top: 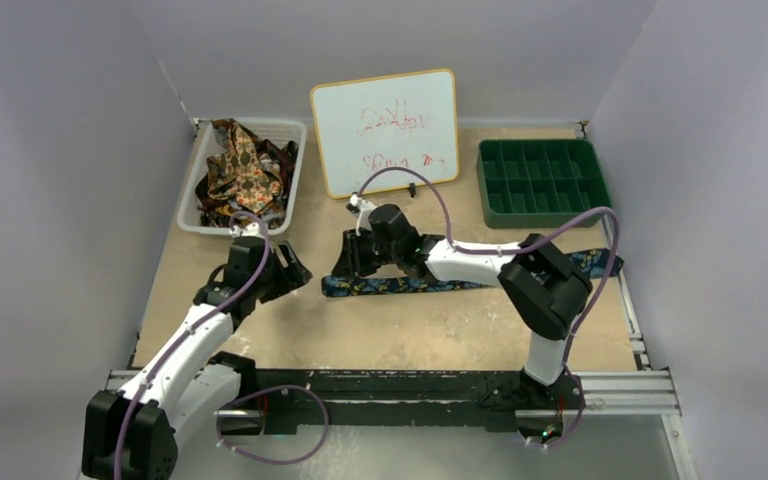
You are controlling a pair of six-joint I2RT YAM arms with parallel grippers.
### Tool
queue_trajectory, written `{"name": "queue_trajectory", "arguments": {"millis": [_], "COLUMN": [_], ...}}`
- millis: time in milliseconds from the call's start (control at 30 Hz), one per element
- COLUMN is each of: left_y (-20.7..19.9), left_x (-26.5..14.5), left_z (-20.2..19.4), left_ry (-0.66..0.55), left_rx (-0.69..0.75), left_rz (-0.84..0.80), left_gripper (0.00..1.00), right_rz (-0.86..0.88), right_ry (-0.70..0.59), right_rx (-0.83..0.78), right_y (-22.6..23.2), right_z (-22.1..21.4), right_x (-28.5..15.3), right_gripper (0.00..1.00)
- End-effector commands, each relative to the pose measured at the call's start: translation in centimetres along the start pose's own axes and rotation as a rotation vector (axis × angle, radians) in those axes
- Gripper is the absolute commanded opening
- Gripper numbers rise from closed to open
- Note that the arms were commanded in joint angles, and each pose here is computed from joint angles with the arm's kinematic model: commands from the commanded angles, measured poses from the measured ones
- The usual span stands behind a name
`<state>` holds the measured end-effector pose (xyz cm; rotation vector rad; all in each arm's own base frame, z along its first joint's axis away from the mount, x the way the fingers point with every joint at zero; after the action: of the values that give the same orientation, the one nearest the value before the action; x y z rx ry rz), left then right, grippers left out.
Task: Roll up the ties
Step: Flatten out the tie at the center of the board, then roll the tie at the center of the board.
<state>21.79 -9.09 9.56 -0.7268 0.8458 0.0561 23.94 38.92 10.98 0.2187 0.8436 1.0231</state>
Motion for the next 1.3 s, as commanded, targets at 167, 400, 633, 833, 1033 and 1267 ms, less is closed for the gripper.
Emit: {"name": "queue_trajectory", "arguments": {"millis": [167, 400, 633, 833, 1033, 1267], "left_y": [0.2, -1.0, -1.2, -2.0, -1.1, -0.3], "left_x": [-0.1, 1.3, 2.7, 3.6, 4.5, 5.3], "left_z": [0.5, -2.0, -2.7, -3.0, -3.6, -3.6], "left_ry": [-0.023, 0.092, 0.123, 0.142, 0.141, 0.123], "left_rx": [-0.004, 0.025, 0.022, 0.000, -0.085, -0.107], "left_rz": [0.011, -0.160, -0.205, -0.268, -0.229, -0.192], "left_gripper": [0.69, 0.68, 0.68, 0.66, 0.56, 0.28], "right_rz": [0.032, -0.113, -0.081, -0.079, -0.078, 0.021], "right_ry": [0.060, 0.100, 0.152, 0.173, 0.178, 0.139], "right_rx": [0.008, 0.027, 0.044, 0.070, 0.079, 0.056], "right_y": [0.3, -3.0, -3.2, -3.3, -3.3, -0.5], "right_z": [-1.7, -4.7, -6.5, -7.0, -7.1, -4.4], "right_x": [2.7, 2.9, 3.4, 3.5, 3.6, 2.6], "right_gripper": [0.26, 0.23, 0.22, 0.21, 0.21, 0.28]}}
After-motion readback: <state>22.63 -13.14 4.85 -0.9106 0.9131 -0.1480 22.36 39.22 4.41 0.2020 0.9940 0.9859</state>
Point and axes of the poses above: each gripper's point midway between its finger pads, its own x axis out along the fingers, its own y axis along the line the jaws close on, z = x × y, the point moved 3 cm from there along -x, back along the fingers, and after that the axes turned 10 degrees about -x, right-handed, at the moved point
